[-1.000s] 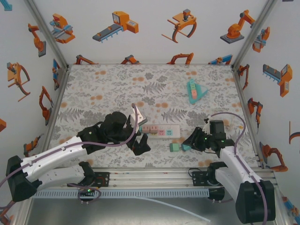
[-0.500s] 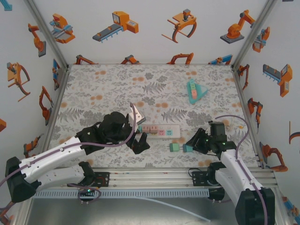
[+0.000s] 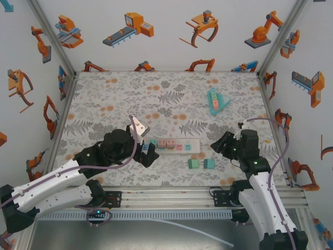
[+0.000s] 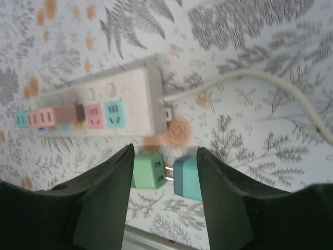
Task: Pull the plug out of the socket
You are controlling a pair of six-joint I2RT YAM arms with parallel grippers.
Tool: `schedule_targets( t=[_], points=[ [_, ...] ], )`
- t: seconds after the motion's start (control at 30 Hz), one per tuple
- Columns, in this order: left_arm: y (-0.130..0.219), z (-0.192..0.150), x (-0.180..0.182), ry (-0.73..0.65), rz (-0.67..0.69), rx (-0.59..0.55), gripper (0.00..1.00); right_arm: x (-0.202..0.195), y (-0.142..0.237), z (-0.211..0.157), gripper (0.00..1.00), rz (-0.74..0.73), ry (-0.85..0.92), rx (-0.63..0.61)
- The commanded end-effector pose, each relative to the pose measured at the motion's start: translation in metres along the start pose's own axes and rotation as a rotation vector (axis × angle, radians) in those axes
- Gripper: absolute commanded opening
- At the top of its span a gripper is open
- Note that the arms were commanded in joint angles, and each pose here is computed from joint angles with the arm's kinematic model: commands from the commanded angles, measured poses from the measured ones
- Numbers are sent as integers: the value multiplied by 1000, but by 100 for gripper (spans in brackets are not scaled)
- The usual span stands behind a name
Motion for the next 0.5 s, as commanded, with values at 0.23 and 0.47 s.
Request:
schedule_targets(
  t=[0.23, 0.47],
  points=[
    [17, -4, 40, 176, 331, -118, 97, 67, 13, 49, 51, 281, 623, -361],
    [24, -18, 63, 279, 429, -140, 97, 117, -4, 23, 51, 539, 1213, -399]
  ],
)
Point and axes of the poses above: each hand's point on the last joint's axis, 136 mm out from that joint toward the fingers, its own y axis back along the fingers, its own x axis along the line the jaws close on, z = x × y, the point moved 10 cm from there along y, back along the fingers, and after that the axes turned 10 degrees about y, right-handed, at the moved point
